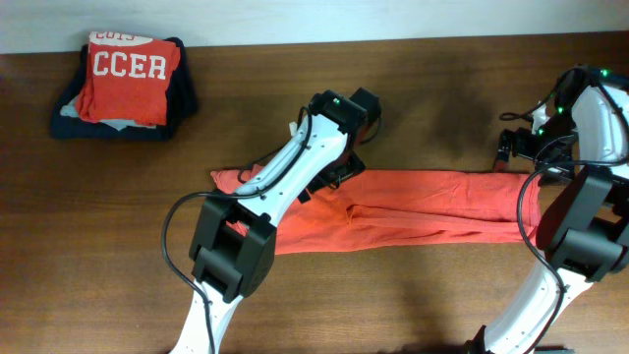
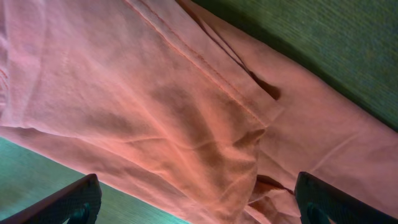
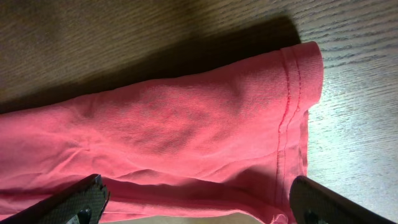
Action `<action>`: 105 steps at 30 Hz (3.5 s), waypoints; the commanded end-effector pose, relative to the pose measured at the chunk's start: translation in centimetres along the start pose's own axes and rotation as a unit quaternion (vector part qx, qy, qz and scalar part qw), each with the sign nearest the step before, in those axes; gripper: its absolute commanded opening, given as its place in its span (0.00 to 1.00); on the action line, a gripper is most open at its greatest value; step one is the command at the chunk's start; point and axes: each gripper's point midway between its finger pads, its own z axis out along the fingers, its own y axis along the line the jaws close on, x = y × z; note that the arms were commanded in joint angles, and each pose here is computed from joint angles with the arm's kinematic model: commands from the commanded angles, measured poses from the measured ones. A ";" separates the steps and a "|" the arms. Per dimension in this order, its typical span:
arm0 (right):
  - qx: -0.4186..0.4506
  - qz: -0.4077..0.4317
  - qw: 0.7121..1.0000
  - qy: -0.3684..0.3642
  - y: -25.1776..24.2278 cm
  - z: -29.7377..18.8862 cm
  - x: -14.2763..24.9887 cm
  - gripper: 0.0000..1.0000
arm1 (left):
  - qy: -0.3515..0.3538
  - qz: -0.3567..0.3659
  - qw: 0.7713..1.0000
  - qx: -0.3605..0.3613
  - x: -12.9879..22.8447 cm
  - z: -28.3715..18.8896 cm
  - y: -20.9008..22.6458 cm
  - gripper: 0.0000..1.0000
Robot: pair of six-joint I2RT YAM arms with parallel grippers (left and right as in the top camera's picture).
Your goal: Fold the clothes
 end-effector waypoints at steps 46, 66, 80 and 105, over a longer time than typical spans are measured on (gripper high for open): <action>-0.002 0.001 1.000 -0.009 0.0 -0.5 -0.3 0.99 | -0.025 -0.192 0.973 -0.122 -16.1 1.1 17.9 0.99; -0.002 0.001 1.000 -0.009 0.0 -0.5 -0.3 0.99 | -0.037 0.283 0.955 0.078 -18.2 1.0 9.5 0.71; -0.002 0.001 1.000 -0.009 0.0 -0.5 -0.3 0.99 | 0.058 0.297 0.946 0.118 -13.8 0.4 10.0 0.99; -0.002 0.001 1.000 -0.009 0.0 -0.5 -0.3 0.99 | -0.025 0.311 0.937 0.156 -1.9 -11.1 17.8 0.93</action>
